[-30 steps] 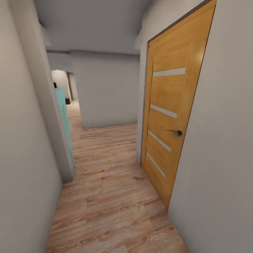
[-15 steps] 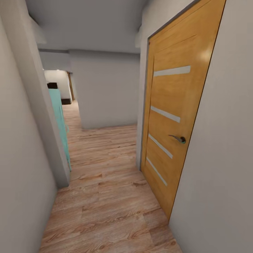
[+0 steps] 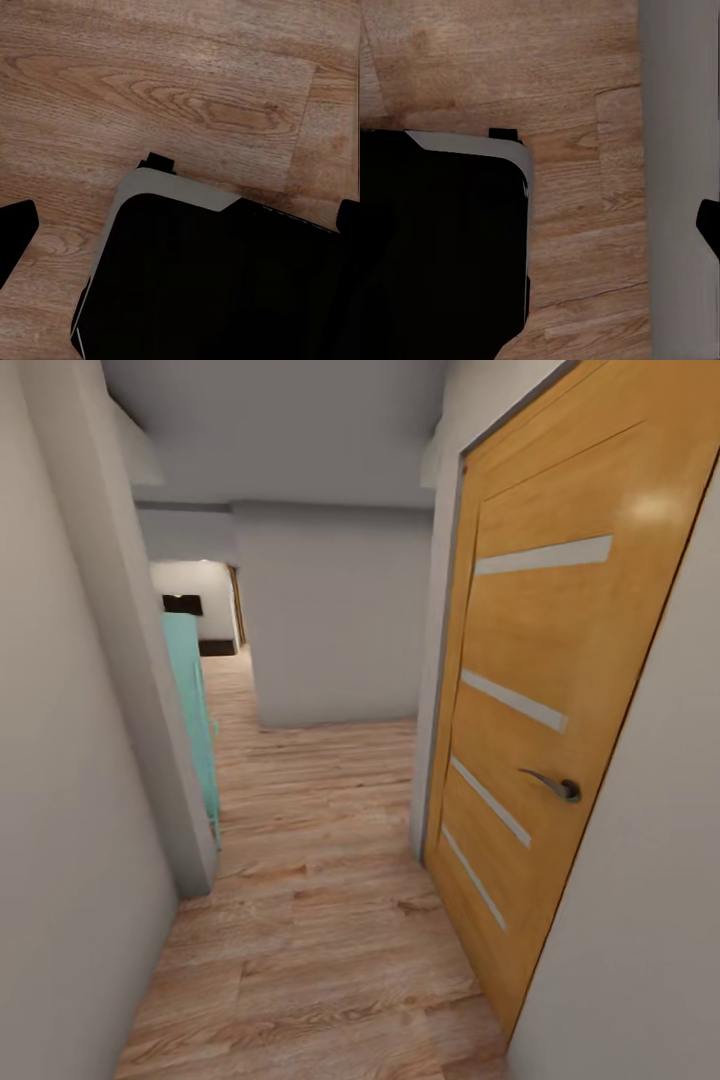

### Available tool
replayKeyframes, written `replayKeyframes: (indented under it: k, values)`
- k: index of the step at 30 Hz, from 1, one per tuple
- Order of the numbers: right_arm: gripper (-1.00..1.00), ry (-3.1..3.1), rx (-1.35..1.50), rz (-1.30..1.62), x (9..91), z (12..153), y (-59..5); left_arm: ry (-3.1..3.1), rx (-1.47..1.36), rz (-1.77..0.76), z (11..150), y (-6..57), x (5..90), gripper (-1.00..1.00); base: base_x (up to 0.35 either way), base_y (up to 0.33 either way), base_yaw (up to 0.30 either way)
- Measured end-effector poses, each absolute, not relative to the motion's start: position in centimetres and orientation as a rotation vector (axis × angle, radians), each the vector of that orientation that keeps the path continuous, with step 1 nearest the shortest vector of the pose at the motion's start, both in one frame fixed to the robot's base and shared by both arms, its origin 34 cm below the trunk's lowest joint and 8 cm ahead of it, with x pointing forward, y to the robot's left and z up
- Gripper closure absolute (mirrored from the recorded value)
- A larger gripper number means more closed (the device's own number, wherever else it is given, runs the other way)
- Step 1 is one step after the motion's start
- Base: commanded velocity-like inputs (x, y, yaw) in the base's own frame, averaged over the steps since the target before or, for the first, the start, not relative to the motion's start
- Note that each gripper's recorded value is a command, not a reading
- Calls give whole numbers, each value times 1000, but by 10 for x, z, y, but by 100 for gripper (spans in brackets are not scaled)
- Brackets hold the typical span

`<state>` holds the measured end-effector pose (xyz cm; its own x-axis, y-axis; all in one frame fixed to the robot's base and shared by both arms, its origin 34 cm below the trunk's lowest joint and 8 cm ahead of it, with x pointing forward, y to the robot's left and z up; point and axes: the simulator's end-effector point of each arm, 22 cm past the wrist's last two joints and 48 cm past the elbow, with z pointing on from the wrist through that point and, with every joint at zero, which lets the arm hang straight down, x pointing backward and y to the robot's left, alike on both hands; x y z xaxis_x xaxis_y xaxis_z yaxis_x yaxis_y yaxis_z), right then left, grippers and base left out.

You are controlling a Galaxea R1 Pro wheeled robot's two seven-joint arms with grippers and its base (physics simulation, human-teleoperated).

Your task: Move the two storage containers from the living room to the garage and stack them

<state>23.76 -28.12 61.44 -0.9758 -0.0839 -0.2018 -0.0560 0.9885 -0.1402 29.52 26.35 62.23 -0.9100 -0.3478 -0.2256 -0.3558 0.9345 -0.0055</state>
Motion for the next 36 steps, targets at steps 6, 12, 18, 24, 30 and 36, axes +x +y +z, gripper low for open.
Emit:
replayKeyframes:
  k: [6,12,18,24,30,36]
  values:
    - [-100,2924,-104,-198,238,614,-281,2868,-528,52,622,264,295,-100,321,-129,270]
    - [-100,2925,-106,-197,237,614,-281,2868,-528,52,622,264,295,-100,320,-123,225]
    - [-100,2925,-107,-202,237,614,-283,2869,-528,53,622,264,295,-100,322,-25,27]
    - [-100,2927,-107,-201,237,614,-283,2869,-528,54,622,264,295,-100,324,-2,2]
    - [-100,2927,-106,-202,237,614,-283,2869,-528,54,622,264,295,-100,324,0,0]
    - [-100,2927,-93,-203,237,614,-284,2870,-528,53,622,264,295,-100,324,0,0]
